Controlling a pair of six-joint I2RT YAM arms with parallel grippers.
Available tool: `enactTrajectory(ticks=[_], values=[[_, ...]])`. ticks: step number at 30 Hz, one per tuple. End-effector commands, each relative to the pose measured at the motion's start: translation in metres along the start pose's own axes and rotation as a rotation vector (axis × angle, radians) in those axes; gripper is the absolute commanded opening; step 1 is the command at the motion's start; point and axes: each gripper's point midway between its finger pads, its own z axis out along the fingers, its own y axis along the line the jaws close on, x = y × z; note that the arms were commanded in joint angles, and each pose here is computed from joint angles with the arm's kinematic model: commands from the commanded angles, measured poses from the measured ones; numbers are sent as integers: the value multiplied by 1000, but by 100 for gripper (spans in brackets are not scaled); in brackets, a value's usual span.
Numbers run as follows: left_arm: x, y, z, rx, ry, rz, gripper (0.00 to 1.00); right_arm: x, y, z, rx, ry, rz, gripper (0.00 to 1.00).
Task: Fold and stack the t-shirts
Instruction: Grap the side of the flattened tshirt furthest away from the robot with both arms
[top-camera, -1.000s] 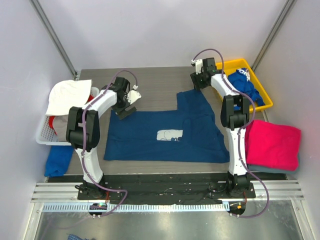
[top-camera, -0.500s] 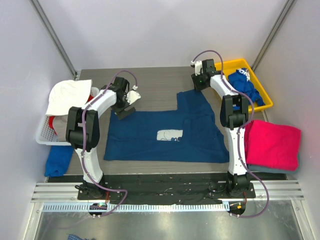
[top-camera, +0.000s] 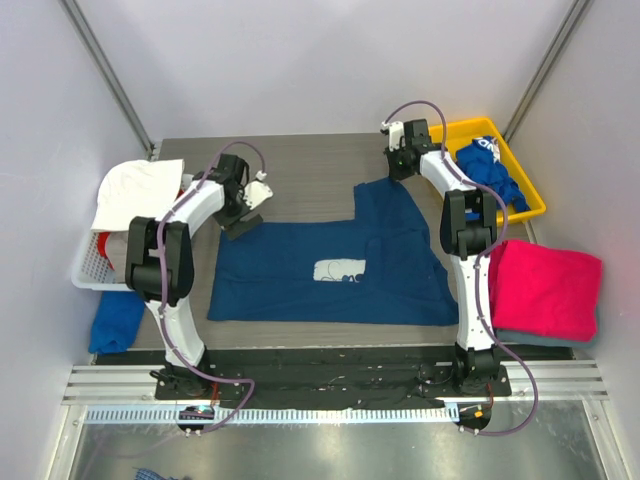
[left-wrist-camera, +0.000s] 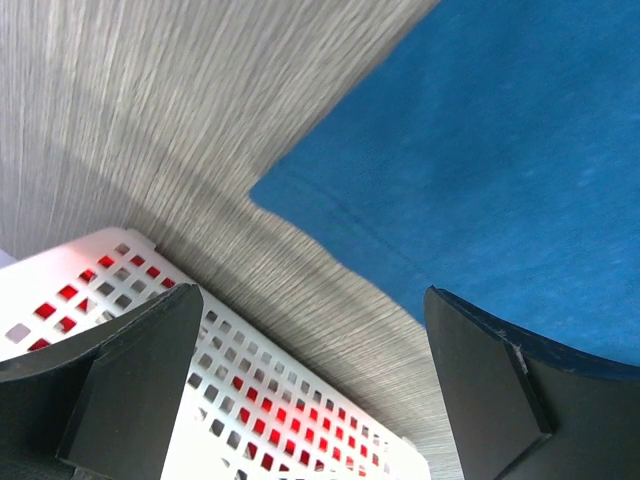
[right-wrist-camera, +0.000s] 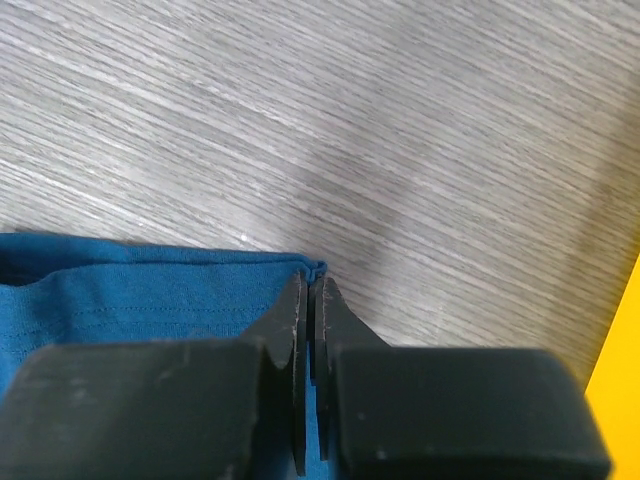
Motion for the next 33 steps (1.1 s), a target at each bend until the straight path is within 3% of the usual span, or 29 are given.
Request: enactTrajectory(ticks=[1, 8, 19, 24, 33], values=[[1, 12, -5, 25, -30, -31, 97, 0, -1, -9, 10, -2, -13, 1], [-17, 24, 11, 156, -99, -101, 93, 5, 1, -19, 10, 6, -30, 1], [-17, 10, 38, 267, -53, -108, 88, 16, 2, -24, 11, 31, -56, 1], [-15, 8, 45, 288, -41, -122, 80, 18, 3, -25, 4, 32, -51, 1], [-11, 11, 51, 347, -33, -143, 56, 25, 6, -27, -3, 48, -62, 1]])
